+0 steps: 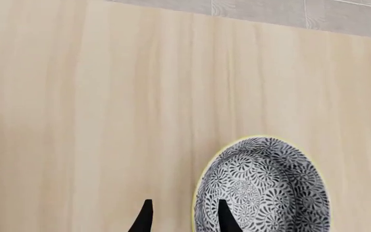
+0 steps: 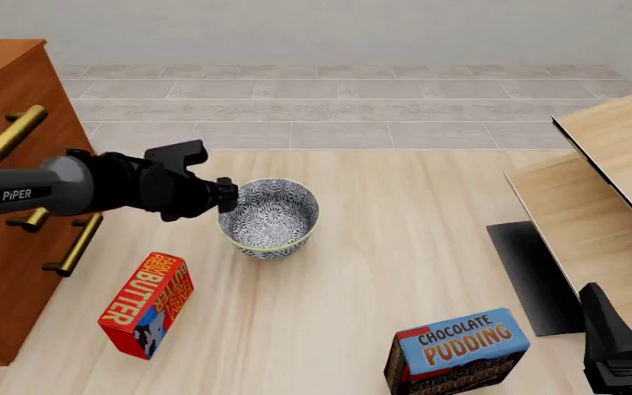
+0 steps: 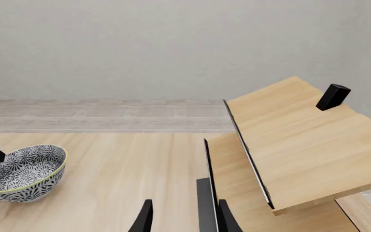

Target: Close the top drawer of the cabinet and put the bowl on top of it.

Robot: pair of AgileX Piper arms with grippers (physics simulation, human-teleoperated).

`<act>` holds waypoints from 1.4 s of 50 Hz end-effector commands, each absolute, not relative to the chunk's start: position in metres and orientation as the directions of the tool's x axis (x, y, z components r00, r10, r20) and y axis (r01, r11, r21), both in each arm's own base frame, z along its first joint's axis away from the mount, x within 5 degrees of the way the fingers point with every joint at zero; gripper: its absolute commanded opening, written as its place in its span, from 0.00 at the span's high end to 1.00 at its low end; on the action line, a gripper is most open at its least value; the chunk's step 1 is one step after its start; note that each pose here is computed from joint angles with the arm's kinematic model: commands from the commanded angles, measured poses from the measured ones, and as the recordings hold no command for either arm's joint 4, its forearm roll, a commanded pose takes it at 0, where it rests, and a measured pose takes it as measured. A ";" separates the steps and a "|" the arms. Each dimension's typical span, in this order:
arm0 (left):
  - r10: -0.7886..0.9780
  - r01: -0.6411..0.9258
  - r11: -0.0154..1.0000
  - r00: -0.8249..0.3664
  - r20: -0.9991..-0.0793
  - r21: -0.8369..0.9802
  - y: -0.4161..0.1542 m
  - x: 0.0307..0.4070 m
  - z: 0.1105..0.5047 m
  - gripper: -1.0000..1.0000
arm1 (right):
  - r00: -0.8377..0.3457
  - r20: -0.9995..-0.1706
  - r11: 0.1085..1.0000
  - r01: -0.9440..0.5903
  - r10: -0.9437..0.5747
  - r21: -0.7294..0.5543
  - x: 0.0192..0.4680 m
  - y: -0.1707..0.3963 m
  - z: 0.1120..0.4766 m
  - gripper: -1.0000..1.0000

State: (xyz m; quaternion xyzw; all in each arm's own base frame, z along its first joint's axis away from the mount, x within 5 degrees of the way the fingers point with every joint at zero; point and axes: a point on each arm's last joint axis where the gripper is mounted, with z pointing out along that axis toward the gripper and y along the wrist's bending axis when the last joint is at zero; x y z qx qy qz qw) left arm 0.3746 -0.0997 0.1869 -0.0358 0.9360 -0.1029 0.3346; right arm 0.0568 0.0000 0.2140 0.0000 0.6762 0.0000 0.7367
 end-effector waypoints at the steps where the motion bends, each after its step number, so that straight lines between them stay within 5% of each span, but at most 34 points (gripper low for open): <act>1: -0.138 -0.004 0.976 -0.782 -0.607 -0.217 -0.102 0.378 0.178 0.00 | 0.086 -0.996 1.000 0.000 0.000 0.000 0.057 0.000 0.214 0.00; 70: -0.117 -0.002 0.980 -0.813 -0.570 -0.199 -0.107 0.388 0.147 0.00 | 0.086 -0.996 1.000 0.000 0.000 0.000 0.057 0.000 0.214 0.00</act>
